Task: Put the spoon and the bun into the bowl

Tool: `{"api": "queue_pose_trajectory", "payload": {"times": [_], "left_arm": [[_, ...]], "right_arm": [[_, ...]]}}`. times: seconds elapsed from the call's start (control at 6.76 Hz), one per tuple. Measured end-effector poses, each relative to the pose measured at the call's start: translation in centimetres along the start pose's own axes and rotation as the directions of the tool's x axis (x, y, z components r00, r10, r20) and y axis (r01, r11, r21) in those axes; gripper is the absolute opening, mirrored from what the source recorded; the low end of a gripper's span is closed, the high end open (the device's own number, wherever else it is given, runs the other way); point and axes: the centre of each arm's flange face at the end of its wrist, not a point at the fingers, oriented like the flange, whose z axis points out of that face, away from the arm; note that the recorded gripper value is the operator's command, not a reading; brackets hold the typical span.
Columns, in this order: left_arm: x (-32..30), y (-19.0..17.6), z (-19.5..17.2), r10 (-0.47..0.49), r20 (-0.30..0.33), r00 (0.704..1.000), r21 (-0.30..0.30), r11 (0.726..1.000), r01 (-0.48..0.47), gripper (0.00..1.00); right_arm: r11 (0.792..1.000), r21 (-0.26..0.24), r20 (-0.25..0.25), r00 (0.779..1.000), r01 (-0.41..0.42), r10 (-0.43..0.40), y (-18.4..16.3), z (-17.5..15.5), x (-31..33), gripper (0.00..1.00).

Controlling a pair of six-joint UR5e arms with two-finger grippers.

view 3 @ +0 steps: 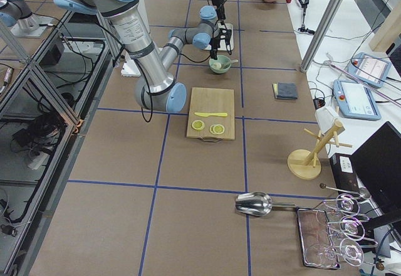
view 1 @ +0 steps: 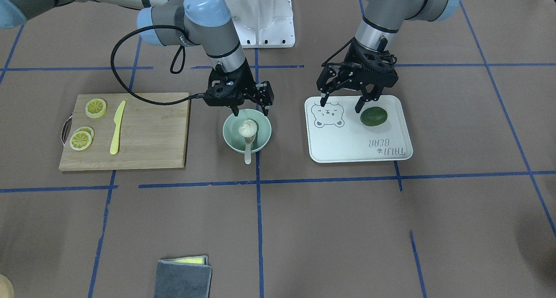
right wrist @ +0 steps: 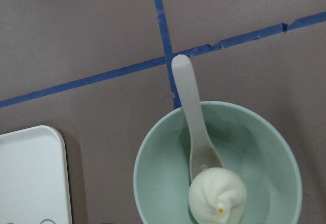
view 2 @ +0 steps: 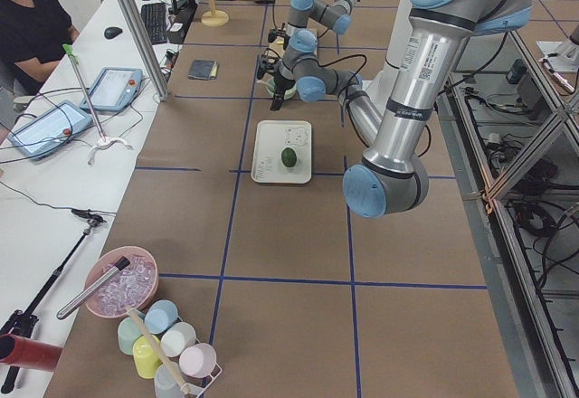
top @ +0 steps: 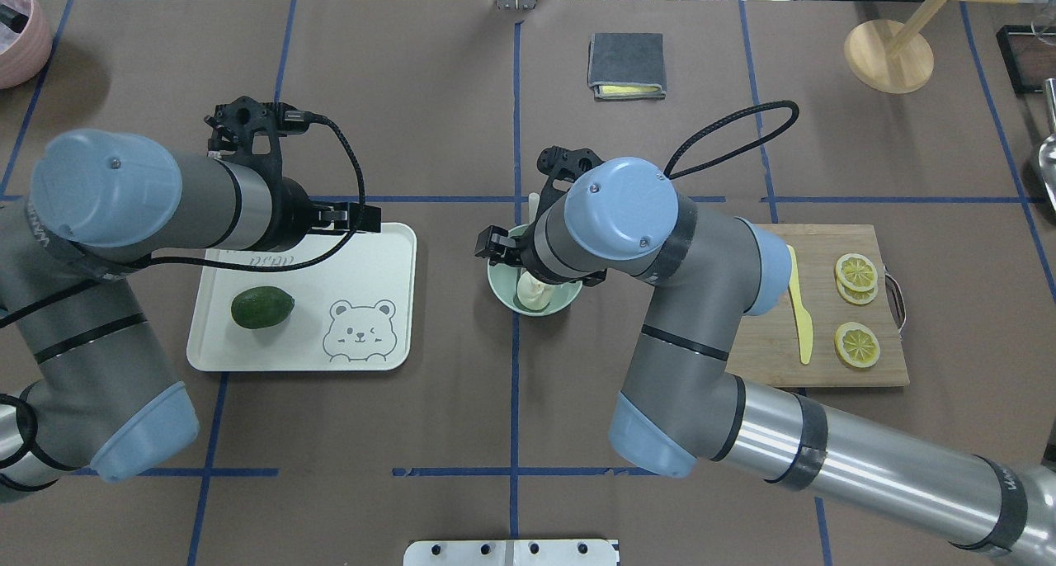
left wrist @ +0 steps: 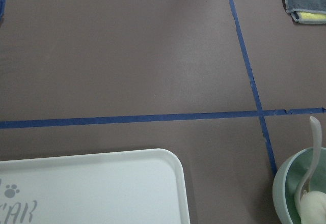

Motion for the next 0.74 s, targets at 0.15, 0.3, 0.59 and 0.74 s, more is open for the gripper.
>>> {"api": "queue_pose_trajectory", "payload": {"times": [0.15, 0.3, 0.59, 0.74], "left_arm": [[-1.3, -0.1, 0.2, 0.019, 0.021, 1.0, -0.001, 1.0, -0.019, 0.99], [-3.8, -0.8, 0.0, 0.073, 0.055, 0.996, 0.002, 0.997, -0.073, 0.99], [-10.4, -4.1, -1.8, 0.211, 0.099, 0.973, -0.028, 0.978, -0.209, 0.99], [-14.8, -6.1, -3.3, 0.289, 0.117, 0.95, -0.056, 0.957, -0.284, 0.99]], "right_arm": [[1.0, 0.009, -0.005, 1.0, -0.009, 0.009, -1.2, -1.1, 2.4, 1.0], [1.0, 0.011, -0.025, 0.999, -0.027, 0.027, -3.4, -2.2, 5.7, 1.0], [1.0, -0.002, -0.08, 0.997, 0.014, -0.014, -9.6, -4.9, 14.0, 1.0], [0.998, -0.013, -0.107, 0.992, 0.06, -0.061, -12.5, -6.8, 18.8, 1.0]]}}
